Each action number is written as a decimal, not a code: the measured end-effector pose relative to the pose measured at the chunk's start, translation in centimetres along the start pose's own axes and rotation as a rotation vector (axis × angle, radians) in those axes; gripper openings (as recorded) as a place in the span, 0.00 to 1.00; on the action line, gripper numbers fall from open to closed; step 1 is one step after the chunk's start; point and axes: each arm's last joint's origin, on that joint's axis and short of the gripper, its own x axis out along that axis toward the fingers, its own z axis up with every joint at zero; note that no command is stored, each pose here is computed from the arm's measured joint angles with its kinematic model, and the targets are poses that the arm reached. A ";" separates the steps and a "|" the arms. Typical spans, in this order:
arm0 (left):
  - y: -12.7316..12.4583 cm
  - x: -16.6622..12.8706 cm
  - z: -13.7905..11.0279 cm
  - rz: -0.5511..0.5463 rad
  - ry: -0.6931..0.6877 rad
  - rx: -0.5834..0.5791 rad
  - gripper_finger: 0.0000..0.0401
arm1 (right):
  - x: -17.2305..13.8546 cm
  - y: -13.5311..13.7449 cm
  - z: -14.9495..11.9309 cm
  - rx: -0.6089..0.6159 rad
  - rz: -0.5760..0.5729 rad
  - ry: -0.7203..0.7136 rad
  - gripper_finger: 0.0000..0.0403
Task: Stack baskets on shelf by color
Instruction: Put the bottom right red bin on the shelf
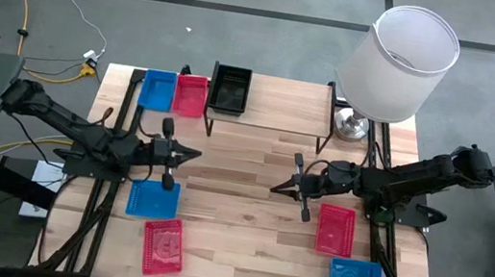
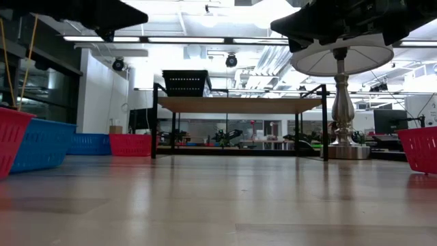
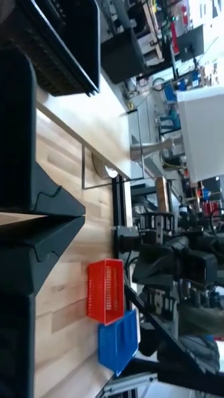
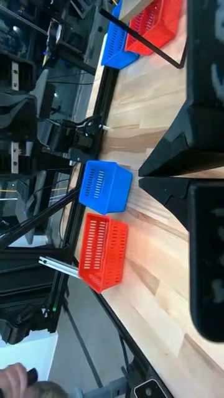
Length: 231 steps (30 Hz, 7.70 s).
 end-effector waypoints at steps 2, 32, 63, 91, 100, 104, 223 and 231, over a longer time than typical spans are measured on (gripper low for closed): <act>0.0 -0.1 -0.3 0.000 -0.001 -0.006 0.00 | 0.0 -0.1 0.1 0.027 -0.004 -0.012 0.00; 0.3 -0.3 0.5 0.021 -0.074 0.026 0.00 | -5.7 6.3 2.7 0.524 -0.466 1.189 0.42; 0.1 -0.3 0.4 -0.022 -0.071 0.024 0.00 | -2.6 4.5 -1.6 0.365 -0.344 1.589 0.49; 0.1 -0.3 0.3 -0.020 -0.059 0.022 0.00 | -3.6 5.4 -6.0 0.503 -0.219 1.615 0.04; 0.1 -0.3 0.3 -0.017 -0.059 0.036 0.00 | -0.5 4.3 1.4 0.412 -0.247 1.379 0.01; 0.2 -0.3 0.4 -0.015 -0.063 0.038 0.00 | 0.9 3.3 6.6 0.310 -0.265 1.161 0.00; 0.1 -0.3 -0.1 -0.029 -0.015 -0.040 0.00 | -0.8 -21.8 6.7 0.156 -0.640 1.148 0.00; 0.1 -0.3 -0.2 -0.029 -0.013 -0.039 0.00 | 0.4 -22.3 5.4 0.137 -0.642 1.107 0.00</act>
